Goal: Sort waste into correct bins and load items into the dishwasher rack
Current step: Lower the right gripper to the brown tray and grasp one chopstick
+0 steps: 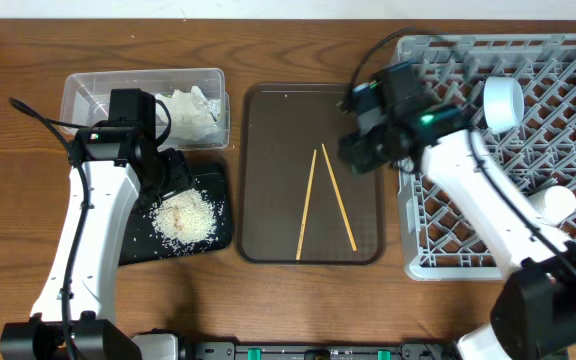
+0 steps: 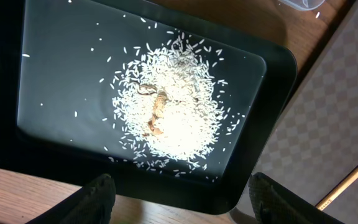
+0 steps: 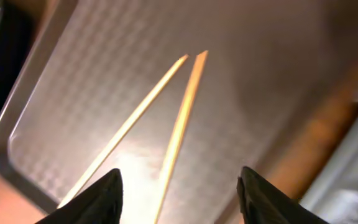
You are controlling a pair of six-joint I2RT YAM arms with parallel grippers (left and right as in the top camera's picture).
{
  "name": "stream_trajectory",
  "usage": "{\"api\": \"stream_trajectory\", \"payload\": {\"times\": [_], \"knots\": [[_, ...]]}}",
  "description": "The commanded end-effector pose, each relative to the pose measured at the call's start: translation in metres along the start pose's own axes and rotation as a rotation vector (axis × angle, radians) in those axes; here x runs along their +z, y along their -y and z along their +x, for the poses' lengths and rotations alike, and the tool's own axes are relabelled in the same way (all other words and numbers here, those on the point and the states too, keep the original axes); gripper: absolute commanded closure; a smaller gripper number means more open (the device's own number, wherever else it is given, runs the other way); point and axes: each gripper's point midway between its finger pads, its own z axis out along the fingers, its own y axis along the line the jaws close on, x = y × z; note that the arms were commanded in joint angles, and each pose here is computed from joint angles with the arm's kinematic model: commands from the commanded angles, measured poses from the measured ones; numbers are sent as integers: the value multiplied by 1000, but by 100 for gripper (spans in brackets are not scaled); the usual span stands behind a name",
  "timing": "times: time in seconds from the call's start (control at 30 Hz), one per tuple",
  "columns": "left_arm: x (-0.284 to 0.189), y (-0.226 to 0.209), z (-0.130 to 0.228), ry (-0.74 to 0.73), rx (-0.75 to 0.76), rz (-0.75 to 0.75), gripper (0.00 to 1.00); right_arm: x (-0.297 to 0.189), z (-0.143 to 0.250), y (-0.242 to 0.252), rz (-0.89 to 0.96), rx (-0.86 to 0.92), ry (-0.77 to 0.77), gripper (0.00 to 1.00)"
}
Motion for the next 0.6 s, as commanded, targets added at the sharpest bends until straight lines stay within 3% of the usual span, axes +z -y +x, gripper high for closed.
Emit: {"api": "stream_trajectory", "payload": {"times": [0.0, 0.23, 0.4, 0.57], "knots": [[-2, -3, 2, 3, -14, -6, 28, 27, 25, -15, -20, 42, -95, 43], [-2, -3, 2, 3, -14, -6, 28, 69, 71, -17, 43, 149, -238, 44], [-2, -3, 2, 3, -14, -5, 28, 87, 90, -18, 52, 178, -278, 54], [-2, -3, 2, 2, -14, -5, 28, 89, 98, 10, 244, 216, -275, 60]]}}
